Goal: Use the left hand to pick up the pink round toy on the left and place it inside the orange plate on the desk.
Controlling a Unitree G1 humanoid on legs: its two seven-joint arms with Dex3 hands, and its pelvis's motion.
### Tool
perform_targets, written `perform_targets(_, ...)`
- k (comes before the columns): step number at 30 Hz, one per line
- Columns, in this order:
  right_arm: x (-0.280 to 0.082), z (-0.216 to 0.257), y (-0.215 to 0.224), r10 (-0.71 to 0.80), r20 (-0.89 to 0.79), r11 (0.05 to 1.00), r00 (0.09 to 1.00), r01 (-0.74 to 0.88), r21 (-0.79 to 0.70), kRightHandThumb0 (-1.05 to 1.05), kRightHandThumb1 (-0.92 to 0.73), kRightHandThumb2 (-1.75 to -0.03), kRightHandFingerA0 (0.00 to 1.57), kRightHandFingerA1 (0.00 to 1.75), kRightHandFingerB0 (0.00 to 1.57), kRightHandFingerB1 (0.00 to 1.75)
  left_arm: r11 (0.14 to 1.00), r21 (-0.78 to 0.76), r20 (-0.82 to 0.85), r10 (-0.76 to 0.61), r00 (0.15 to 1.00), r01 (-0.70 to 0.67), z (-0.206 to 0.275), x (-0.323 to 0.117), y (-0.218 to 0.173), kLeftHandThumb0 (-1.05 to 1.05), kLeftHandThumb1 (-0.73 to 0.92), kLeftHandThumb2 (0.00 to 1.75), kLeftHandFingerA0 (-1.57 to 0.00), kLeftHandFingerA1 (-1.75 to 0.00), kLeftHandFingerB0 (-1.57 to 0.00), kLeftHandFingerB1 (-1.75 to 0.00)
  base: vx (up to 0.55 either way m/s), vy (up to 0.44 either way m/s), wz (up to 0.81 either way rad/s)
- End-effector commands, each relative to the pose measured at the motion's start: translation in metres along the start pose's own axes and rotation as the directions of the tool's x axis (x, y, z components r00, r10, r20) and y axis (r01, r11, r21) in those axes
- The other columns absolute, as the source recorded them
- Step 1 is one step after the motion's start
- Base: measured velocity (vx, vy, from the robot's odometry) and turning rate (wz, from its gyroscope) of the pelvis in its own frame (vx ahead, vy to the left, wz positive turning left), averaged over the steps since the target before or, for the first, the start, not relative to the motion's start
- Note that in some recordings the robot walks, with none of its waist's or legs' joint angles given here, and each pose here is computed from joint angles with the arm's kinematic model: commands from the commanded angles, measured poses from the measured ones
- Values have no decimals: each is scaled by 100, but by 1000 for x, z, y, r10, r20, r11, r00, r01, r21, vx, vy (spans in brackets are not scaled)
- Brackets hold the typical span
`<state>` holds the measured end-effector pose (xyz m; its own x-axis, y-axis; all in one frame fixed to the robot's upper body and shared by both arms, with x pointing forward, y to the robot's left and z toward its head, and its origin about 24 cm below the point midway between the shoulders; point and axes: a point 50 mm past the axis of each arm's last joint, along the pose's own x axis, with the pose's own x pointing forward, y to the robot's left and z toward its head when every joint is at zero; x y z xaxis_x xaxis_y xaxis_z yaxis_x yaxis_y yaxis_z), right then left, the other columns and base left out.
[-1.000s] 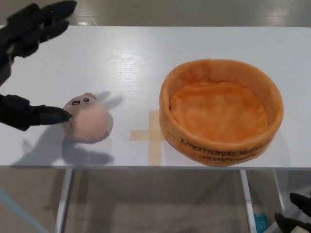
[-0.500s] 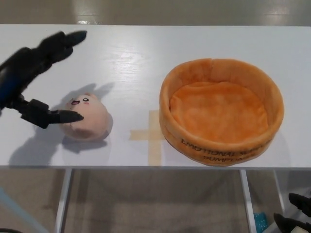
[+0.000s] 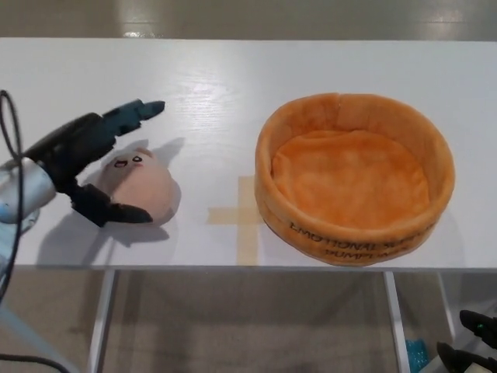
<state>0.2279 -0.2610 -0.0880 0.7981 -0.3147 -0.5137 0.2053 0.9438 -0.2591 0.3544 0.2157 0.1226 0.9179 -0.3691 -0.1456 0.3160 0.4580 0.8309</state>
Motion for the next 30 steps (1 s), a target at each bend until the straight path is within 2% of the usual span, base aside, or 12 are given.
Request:
perform_targets(1, -2, -6, 1, 22, -31, 1000, 999, -22, -10, -26, -58, -57, 48, 39, 37, 37, 995, 103, -18, -12, 1000, 14, 0, 7, -10, -42, 32, 67, 0, -12, 0, -13, 0, 0, 0)
perform_targets(15, -4, -11, 2, 27, -36, 1000, 999, -27, -3, -29, -58, -58, 49, 39, 39, 38, 995, 89, -37, -45, 998, 48, -10, 12, -31, -38, 30, 68, -2, -29, -3, -22, 0, 0, 0)
perform_targets(19, -3, -9, 2, 25, -32, 1000, 999, -26, -8, -31, -58, -58, 48, 39, 38, 38, 995, 90, -43, -41, 998, 45, -11, 12, -31, -30, 40, 56, -9, -33, -7, -22, 0, 0, 0)
perform_targets(20, -3, -9, 2, 26, -33, 1000, 999, -26, -4, -29, -59, -58, 48, 39, 38, 38, 995, 89, -39, -36, 999, 40, -12, 12, -32, -25, 54, 61, -33, -40, -11, -31, 0, 0, 0)
perform_targets(21, -3, -9, 2, 27, -35, 1000, 999, -27, 2, -29, -59, -58, 48, 39, 38, 38, 996, 87, -35, -34, 999, 37, -12, 11, -33, -25, 54, 61, -33, -40, -11, -31, 0, 0, 0)
perform_targets(22, -3, -9, 2, 26, -36, 1000, 999, -26, -1, -30, -59, -58, 49, 39, 39, 38, 997, 75, -24, -29, 999, 31, -12, 11, -33, -15, 47, 92, -47, -62, -9, -46, 0, 0, 0)
perform_targets(24, -3, -9, 2, 26, -35, 1000, 999, -26, -10, -30, -59, -58, 49, 40, 39, 38, 998, 54, -10, -21, 1000, 21, -12, 10, -34, -13, 54, 97, -61, -68, -15, -48, 0, 0, 0)
perform_targets(25, -3, -8, 2, 29, -35, 1000, 999, -29, -8, -30, -58, -57, 48, 39, 40, 37, 999, 35, -16, -18, 1000, 19, -13, 11, -34, -14, 81, 64, -105, -63, -76, -48, 0, 0, 0)
perform_targets(27, -3, -8, 3, 32, -36, 999, 999, -32, -9, -30, -58, -57, 48, 39, 40, 37, 1000, 14, -28, -21, 999, 21, -14, 12, -34, -14, 81, 64, -105, -63, -76, -48, 0, 0, 0)
perform_targets(28, -3, -8, 3, 33, -35, 999, 999, -33, -8, -30, -59, -58, 48, 40, 40, 38, 1000, 11, -25, -17, 1000, 17, -13, 12, -34, -17, 83, 67, -105, -93, -84, -86, 0, 0, 0)
perform_targets(29, -3, -8, 3, 33, -32, 999, 999, -33, -7, -30, -59, -58, 48, 40, 40, 38, 1000, 7, -21, -11, 1000, 12, -13, 12, -35, -17, 83, 67, -105, -93, -84, -86, 0, 0, 0)
perform_targets(30, -2, -7, 3, 32, -32, 999, 999, -32, -4, -30, -58, -58, 49, 39, 41, 38, 1000, 9, -16, 4, 1000, -4, -12, 13, -34, -24, 86, 66, -95, -125, -70, -116, 0, 0, 0)
